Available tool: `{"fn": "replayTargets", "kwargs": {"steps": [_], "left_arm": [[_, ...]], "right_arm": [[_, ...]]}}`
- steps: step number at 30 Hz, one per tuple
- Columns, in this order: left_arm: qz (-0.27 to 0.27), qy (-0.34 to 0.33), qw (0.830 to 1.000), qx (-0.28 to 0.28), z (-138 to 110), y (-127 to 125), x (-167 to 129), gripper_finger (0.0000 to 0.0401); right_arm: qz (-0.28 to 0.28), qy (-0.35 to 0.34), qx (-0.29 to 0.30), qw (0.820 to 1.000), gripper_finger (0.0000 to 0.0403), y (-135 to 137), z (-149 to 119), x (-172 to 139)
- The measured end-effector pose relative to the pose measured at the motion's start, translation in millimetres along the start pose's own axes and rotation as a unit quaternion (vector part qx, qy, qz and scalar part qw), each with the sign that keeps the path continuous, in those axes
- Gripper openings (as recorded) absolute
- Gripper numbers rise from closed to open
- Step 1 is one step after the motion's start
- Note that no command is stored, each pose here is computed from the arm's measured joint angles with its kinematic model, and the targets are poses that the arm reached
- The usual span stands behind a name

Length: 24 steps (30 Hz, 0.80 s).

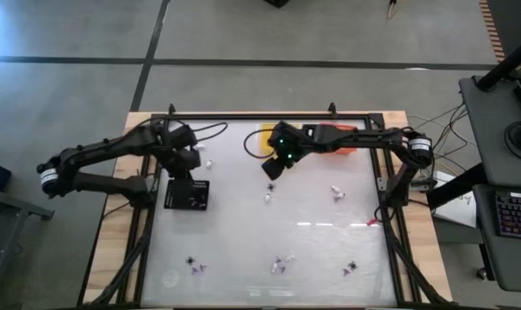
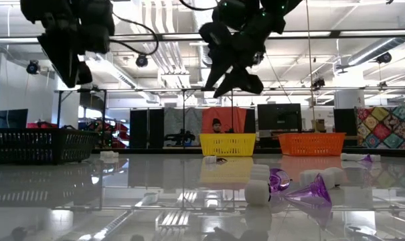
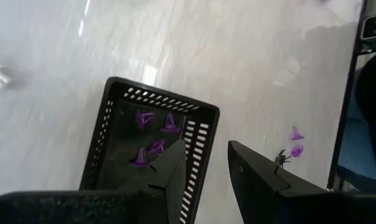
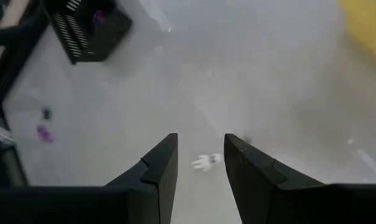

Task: Sort Halloween decoration
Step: Put the white skeleton toy into the orange bin

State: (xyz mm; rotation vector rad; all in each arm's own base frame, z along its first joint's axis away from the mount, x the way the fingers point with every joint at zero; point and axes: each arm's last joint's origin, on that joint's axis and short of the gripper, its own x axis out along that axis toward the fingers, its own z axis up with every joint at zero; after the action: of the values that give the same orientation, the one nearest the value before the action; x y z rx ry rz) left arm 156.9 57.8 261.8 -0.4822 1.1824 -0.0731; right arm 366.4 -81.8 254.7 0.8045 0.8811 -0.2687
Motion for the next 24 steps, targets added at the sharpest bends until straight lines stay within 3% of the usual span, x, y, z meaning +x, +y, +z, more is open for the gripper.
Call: {"fn": "replayTargets", "kwargs": {"steps": [11,24], "left_arm": [[0.006,-0.046,0.997,0.055,-6.9,-6.8,-12.7,0.0102],[0.007,-0.037,0.994,0.102,-4.5,-5.0,-9.6,0.0102]], "right_arm": [[0.013,0.050,0.084,0.995,0.0118,54.6,-49.6,13.6],[-0.046,-0.006,0.194,0.980,0.0115,113.4,-131.0,18.6]]}}
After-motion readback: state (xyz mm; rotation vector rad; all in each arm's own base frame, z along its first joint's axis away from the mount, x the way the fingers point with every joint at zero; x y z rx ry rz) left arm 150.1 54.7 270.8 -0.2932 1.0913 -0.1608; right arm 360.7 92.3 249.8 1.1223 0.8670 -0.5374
